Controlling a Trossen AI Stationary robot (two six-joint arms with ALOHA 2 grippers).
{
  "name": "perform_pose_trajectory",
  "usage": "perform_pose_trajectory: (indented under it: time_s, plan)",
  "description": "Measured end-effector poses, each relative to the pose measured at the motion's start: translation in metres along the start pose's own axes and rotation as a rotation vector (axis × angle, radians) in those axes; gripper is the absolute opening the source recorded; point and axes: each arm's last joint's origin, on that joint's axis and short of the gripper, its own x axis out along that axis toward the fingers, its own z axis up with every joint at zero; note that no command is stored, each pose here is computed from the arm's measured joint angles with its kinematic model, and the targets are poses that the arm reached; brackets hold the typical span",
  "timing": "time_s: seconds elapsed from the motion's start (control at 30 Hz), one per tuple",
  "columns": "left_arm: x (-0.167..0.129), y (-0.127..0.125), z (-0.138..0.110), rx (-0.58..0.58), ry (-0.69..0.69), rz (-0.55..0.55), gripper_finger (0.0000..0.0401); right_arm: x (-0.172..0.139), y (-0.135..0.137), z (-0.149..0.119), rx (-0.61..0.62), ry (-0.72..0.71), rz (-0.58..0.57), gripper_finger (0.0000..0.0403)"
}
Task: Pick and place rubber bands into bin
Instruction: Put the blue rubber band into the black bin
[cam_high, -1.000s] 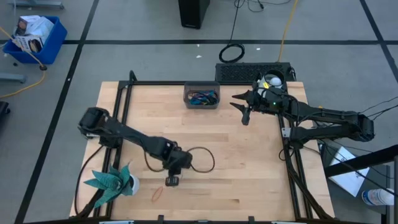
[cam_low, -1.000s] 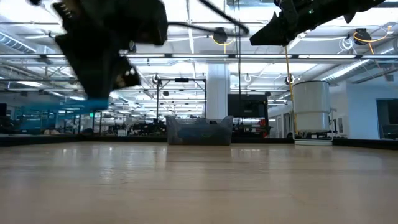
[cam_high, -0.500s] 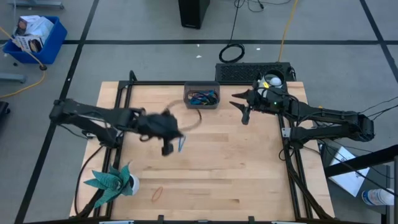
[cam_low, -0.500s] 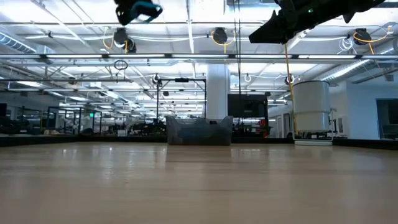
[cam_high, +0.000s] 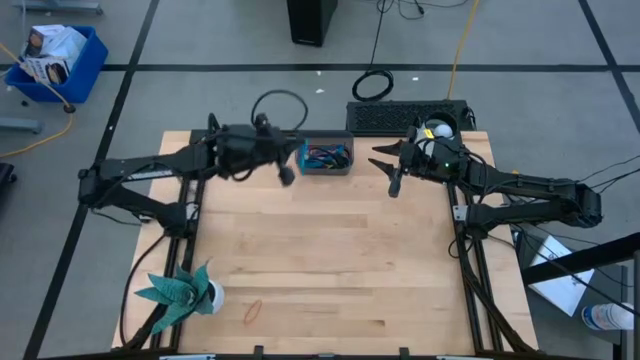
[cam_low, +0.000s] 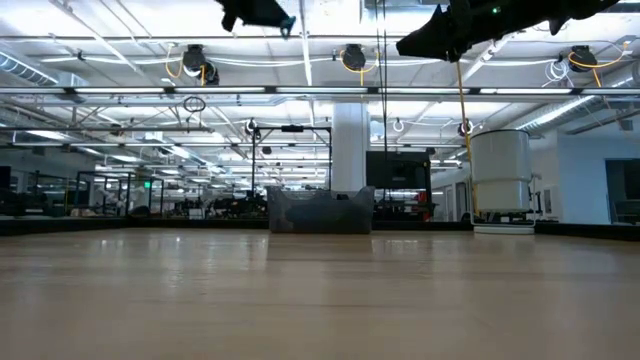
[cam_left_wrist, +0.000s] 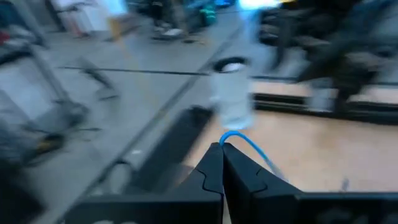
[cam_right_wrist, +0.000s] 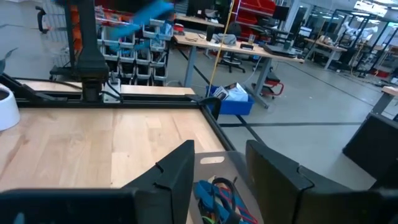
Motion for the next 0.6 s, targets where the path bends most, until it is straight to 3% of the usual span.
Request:
perform_pose_trajectory:
  time_s: [0.23,0.6]
  plan:
    - [0.050,0.030,-0.015,0.043,-0.007,0.149,0.0002,0.000,0.000,0.000,-0.005,-0.001,0.000,0.0141]
    - [0.126,0.058,-0.092,0.044,0.275,0.220,0.0003,0.000,0.000,0.000,0.014,0.000,0.000,0.0141]
